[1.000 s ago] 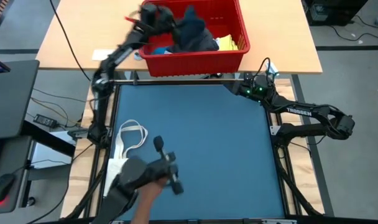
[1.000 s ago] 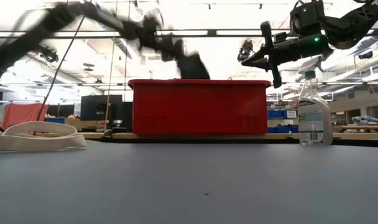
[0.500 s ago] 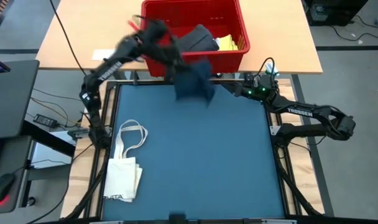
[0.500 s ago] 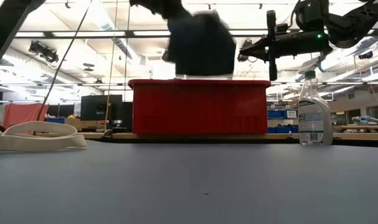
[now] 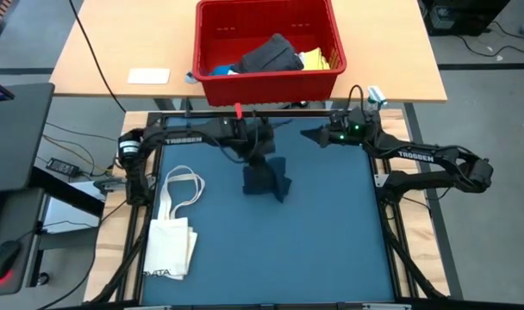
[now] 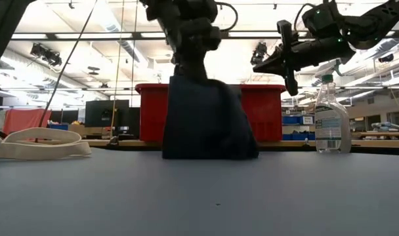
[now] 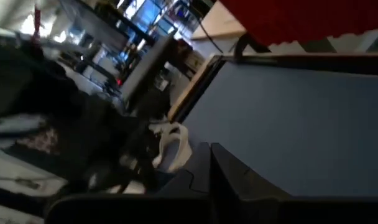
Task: Fold Laundry from Bin
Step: Remove the dark blue shorts from the bin
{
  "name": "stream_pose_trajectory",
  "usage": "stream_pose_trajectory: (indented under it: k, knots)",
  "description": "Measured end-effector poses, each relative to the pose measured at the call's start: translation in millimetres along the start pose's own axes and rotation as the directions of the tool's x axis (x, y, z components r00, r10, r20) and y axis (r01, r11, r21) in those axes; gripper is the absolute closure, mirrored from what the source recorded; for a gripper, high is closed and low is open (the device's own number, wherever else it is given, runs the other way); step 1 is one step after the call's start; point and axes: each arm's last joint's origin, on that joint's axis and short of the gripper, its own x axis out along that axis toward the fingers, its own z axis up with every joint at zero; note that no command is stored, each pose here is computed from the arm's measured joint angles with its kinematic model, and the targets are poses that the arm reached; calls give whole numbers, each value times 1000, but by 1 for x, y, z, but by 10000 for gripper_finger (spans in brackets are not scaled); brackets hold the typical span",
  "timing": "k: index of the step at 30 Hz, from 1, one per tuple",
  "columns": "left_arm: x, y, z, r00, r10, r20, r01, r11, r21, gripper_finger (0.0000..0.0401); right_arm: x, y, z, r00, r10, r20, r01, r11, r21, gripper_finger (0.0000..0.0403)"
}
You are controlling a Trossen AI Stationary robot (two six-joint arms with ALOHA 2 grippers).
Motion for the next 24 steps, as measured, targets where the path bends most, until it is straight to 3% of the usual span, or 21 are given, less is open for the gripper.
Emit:
stream_pose_trajectory:
  k: [4, 8, 11, 18, 21, 24]
  knots:
    - [-44, 0, 16, 987, 104, 123, -107, 994, 21, 392, 4, 7, -9, 999, 21, -45, -23, 999, -32, 383]
    - [-77, -13, 21, 969, 88, 229, -100, 994, 42, 373, 7, 15, -17, 997, 40, -71, -42, 999, -24, 370]
    - [-60, -30, 11, 983, 61, 173, -67, 997, 30, 344, 9, 20, -24, 993, 54, -105, -55, 998, -9, 357]
    - [29, -76, -40, 997, -46, 66, 53, 994, -94, 247, 10, 20, -52, 956, -27, -292, 32, 999, 14, 293]
    - [40, -80, -52, 992, -119, 41, 125, 972, -201, 211, 8, 19, -67, 918, -97, -385, 117, 993, 27, 265]
    - [35, -78, -55, 992, -122, 20, 124, 969, -215, 186, 9, 26, -80, 899, -105, -426, 116, 993, -2, 251]
